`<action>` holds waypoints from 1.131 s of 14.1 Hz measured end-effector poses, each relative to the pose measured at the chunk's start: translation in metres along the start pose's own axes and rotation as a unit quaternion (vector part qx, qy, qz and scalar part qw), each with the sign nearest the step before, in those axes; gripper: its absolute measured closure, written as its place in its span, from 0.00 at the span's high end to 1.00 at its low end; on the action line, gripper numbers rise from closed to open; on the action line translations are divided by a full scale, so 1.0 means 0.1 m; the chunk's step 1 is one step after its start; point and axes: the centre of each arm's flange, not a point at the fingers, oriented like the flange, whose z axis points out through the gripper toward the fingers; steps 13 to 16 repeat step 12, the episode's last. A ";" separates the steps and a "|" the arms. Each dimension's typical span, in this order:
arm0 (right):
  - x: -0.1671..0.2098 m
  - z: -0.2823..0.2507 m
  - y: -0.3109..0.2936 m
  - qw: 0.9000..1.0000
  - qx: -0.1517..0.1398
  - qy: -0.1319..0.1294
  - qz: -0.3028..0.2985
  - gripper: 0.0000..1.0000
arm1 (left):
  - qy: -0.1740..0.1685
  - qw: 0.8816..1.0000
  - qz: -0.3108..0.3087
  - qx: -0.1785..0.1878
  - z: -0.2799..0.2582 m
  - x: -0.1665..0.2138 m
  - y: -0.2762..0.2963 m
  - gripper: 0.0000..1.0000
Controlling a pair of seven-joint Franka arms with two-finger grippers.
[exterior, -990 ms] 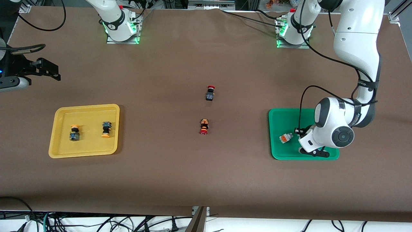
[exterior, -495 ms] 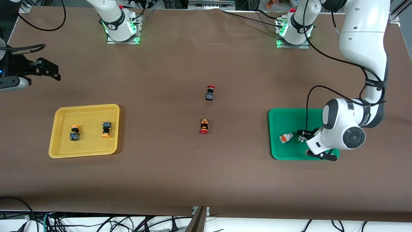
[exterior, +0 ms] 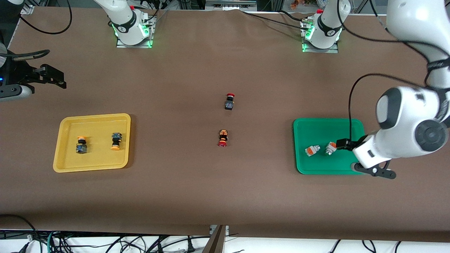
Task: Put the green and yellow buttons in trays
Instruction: 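Open the left gripper and lift it away from the green tray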
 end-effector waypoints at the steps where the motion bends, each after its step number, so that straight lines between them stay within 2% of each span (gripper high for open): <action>1: 0.00 0.01 0.00 1.000 0.000 -0.001 0.000 1.00 | 0.008 1.000 0.001 -0.004 -0.35 -0.15 0.04 1.00; 3: 0.01 0.01 0.01 1.000 0.000 -0.001 0.000 1.00 | 0.019 1.000 0.004 -0.008 -1.05 -0.56 0.15 1.00; 5: 0.01 0.01 0.01 1.000 0.000 -0.001 0.001 1.00 | 0.021 1.000 0.002 -0.009 -1.35 -0.90 0.19 1.00; 8: 0.01 0.01 0.01 1.000 0.000 -0.001 0.001 1.00 | 0.012 1.000 -0.009 -0.013 -1.31 -1.17 0.09 1.00; 12: 0.01 0.01 0.01 1.000 0.000 -0.001 0.001 1.00 | 0.008 0.999 -0.038 -0.014 -1.16 -1.28 0.09 1.00; 16: 0.01 0.01 0.01 1.000 0.000 -0.001 0.001 1.00 | 0.008 0.999 -0.038 -0.014 -1.16 -1.28 0.09 1.00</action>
